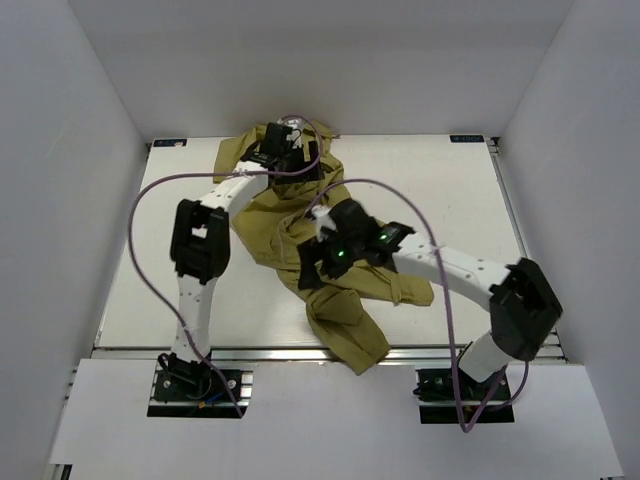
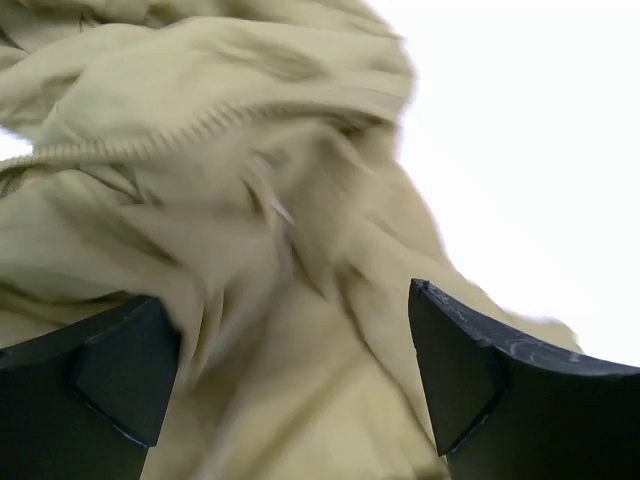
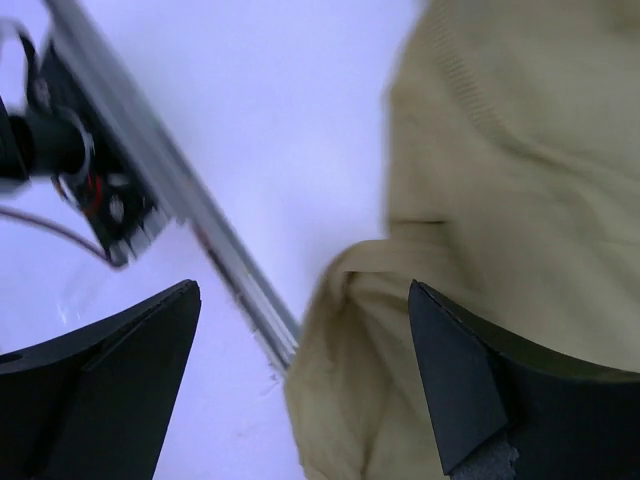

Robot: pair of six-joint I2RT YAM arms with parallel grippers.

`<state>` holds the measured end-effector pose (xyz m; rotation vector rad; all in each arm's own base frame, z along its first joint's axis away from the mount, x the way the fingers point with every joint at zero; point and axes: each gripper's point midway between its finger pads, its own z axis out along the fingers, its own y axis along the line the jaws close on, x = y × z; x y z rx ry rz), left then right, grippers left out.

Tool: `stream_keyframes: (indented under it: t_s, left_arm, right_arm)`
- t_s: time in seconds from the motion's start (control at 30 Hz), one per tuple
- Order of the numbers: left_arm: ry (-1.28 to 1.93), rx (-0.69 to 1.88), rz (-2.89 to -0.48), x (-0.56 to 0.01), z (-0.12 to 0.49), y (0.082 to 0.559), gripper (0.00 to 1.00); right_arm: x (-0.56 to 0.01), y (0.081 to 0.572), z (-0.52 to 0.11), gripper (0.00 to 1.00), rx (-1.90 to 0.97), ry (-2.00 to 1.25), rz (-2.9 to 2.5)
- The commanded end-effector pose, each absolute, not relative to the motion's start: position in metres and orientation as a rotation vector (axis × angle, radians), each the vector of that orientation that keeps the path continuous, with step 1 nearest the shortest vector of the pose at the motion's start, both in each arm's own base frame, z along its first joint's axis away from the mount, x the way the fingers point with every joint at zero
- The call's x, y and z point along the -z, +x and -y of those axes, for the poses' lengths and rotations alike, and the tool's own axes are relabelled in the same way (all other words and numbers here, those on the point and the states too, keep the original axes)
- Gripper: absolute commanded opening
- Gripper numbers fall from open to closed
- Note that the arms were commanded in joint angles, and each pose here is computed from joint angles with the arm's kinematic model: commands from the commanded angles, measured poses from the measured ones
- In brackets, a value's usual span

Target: Zip up the jacket

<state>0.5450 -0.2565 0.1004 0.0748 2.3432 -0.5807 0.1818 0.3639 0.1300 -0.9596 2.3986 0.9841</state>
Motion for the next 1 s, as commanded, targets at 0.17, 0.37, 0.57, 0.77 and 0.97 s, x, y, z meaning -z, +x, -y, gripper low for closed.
stream_keyframes:
  t_s: [0.17, 0.37, 0.57, 0.77, 0.97]
  left_arm:
    - [-0.105, 0.600, -2.259, -0.184, 0.215, 0.446, 0.98]
    - [-0.132, 0.678, -2.357, -0.150, 0.220, 0.378, 0.98]
    - [-0.158, 0.610, -2.424, -0.110, 0.213, 0.373, 0.98]
    - [-0.254, 0.445, -2.505, -0.070, 0.191, 0.389, 0.98]
    - [-0.417, 0.353, -2.577, -0.034, 0.149, 0.409, 0.98]
  right_arm:
    - [-0.137, 0.309, -0.238, 0.89, -0.600, -0.438, -2.476]
    - [-0.119, 0.375, -0.249, 0.89, -0.461, -0.467, -2.544]
    - [-0.086, 0.432, -0.274, 0.89, -0.393, -0.474, -2.611]
    - [-0.037, 0.421, -0.266, 0.89, -0.342, -0.474, -2.734]
    - [0.003, 0.347, -0.223, 0.89, -0.263, -0.355, -2.882]
